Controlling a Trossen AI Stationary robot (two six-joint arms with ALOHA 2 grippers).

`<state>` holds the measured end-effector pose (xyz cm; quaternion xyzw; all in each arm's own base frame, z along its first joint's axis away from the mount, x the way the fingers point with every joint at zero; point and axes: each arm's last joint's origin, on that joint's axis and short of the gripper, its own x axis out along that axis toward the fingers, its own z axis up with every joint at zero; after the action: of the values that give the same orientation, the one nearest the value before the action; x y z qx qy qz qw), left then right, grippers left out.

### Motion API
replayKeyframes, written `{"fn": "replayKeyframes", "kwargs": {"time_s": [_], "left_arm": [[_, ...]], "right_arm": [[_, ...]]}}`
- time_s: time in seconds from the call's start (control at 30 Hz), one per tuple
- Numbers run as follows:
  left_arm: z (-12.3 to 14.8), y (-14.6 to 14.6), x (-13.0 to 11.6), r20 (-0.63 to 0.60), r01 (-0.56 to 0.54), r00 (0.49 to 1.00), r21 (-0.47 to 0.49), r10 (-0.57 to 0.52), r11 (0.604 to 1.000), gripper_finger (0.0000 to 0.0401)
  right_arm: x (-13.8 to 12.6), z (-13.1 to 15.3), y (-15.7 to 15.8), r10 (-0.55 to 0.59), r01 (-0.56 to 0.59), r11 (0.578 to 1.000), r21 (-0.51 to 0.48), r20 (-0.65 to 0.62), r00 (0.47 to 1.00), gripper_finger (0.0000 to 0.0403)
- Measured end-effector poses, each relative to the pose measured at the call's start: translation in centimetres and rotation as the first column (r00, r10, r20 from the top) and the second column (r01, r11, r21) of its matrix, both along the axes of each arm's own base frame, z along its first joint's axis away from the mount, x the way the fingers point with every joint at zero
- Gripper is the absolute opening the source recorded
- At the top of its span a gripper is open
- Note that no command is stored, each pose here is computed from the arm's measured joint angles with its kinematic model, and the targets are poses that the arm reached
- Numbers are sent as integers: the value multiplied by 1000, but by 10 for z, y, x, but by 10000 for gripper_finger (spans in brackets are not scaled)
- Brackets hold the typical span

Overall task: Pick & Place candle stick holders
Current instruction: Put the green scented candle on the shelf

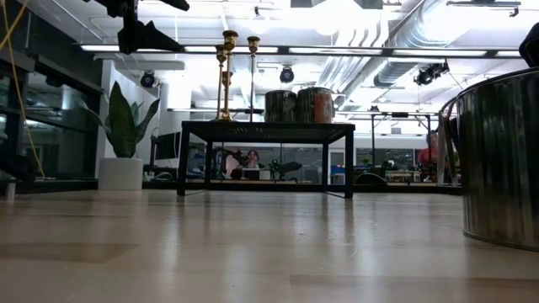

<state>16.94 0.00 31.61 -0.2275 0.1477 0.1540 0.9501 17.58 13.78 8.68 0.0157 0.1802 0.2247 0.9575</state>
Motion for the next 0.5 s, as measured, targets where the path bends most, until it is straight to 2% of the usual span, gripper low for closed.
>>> {"fn": "replayKeyframes", "kwargs": {"time_s": [0.5], "left_arm": [[0,0,0,0,0,1000,0,0,1000,374]], "right_arm": [[39,-19,28,-9,4,999,42,108,994,399]]}}
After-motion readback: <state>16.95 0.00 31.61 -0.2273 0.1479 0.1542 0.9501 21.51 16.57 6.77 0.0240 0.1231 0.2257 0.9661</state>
